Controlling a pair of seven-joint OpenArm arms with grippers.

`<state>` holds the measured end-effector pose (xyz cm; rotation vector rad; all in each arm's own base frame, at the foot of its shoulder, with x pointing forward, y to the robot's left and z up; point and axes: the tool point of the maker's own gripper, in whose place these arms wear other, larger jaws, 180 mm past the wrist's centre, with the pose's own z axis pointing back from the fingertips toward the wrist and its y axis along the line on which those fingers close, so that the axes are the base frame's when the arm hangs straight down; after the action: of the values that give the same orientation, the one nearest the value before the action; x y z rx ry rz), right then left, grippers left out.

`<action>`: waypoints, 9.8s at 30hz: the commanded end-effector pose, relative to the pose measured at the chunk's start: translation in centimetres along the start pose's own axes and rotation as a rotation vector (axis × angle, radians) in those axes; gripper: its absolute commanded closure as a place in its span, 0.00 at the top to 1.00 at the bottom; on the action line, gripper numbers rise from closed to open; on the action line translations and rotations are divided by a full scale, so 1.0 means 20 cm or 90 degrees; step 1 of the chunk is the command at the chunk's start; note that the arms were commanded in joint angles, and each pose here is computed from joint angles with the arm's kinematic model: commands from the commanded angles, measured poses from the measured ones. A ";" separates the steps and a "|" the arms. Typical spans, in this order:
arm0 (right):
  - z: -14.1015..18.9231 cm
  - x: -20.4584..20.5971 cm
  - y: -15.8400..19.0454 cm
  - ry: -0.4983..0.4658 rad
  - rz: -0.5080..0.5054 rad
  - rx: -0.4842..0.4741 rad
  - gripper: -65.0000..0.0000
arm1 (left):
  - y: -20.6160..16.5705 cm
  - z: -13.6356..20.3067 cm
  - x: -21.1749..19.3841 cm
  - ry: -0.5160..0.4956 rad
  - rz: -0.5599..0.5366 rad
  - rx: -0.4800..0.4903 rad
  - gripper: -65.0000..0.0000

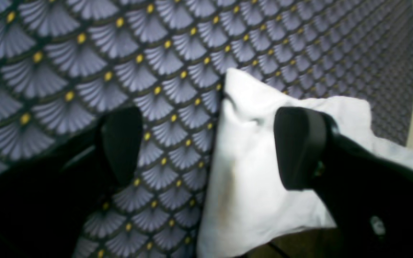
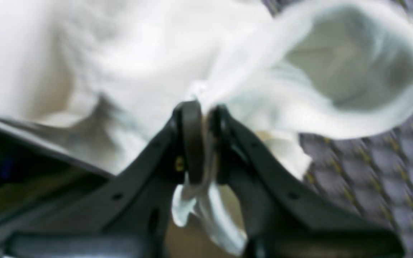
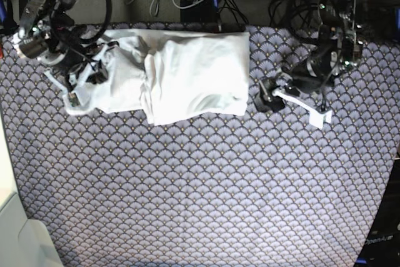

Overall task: Fold the T-shirt properly
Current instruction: 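Lift the strip end with the right gripper and fold it over the bundle, then press the bundle with the right gripper and grasp its edge with the left, then fold the bundle edge over with the left gripper toward the right gripper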

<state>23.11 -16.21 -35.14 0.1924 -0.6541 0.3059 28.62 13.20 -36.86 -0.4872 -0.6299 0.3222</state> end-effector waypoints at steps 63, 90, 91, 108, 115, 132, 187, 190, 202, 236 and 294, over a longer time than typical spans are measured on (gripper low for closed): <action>-0.23 0.33 1.10 -0.063 0.236 0.436 0.00 | 0.27 0.17 0.10 -0.041 -0.005 0.077 0.85; -0.12 0.56 1.23 -0.173 0.280 0.466 0.49 | 0.41 0.24 -0.02 -0.007 0.002 0.121 0.85; -0.09 0.58 1.23 -0.186 0.286 0.463 0.49 | 0.42 0.24 -0.01 -0.008 -0.003 0.125 0.85; -0.07 0.48 0.69 -0.144 0.314 0.295 0.10 | 0.56 0.34 -0.04 -0.001 0.000 0.170 0.70; -0.06 0.38 0.39 -0.119 0.225 0.207 0.06 | 0.50 0.34 -0.01 -0.012 -0.011 0.155 0.28; -0.06 0.25 0.90 -0.133 0.209 0.378 0.07 | 0.44 0.34 -0.07 0.022 -0.002 0.138 0.12; -0.02 0.28 1.00 -0.137 0.325 0.422 0.06 | -0.07 0.29 -0.13 0.043 0.055 -0.085 0.35; -0.02 0.26 0.96 -0.128 0.326 0.410 0.06 | -0.18 0.31 -0.11 0.069 0.073 -0.148 0.63; -0.03 0.21 0.93 -0.110 0.327 0.406 0.06 | -0.14 0.20 -0.11 0.108 0.099 -0.146 1.00; -0.05 0.29 0.71 -0.124 0.297 0.328 0.07 | -0.21 -0.17 -0.30 0.229 -0.039 -0.078 1.00; 0.01 0.21 0.05 -0.056 0.245 0.127 0.07 | -0.59 -0.68 -0.05 0.202 -0.849 0.096 0.01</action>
<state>25.26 -14.48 -33.45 0.2725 -0.7064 0.7280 37.43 -1.54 -41.24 0.0870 -0.4745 -0.9422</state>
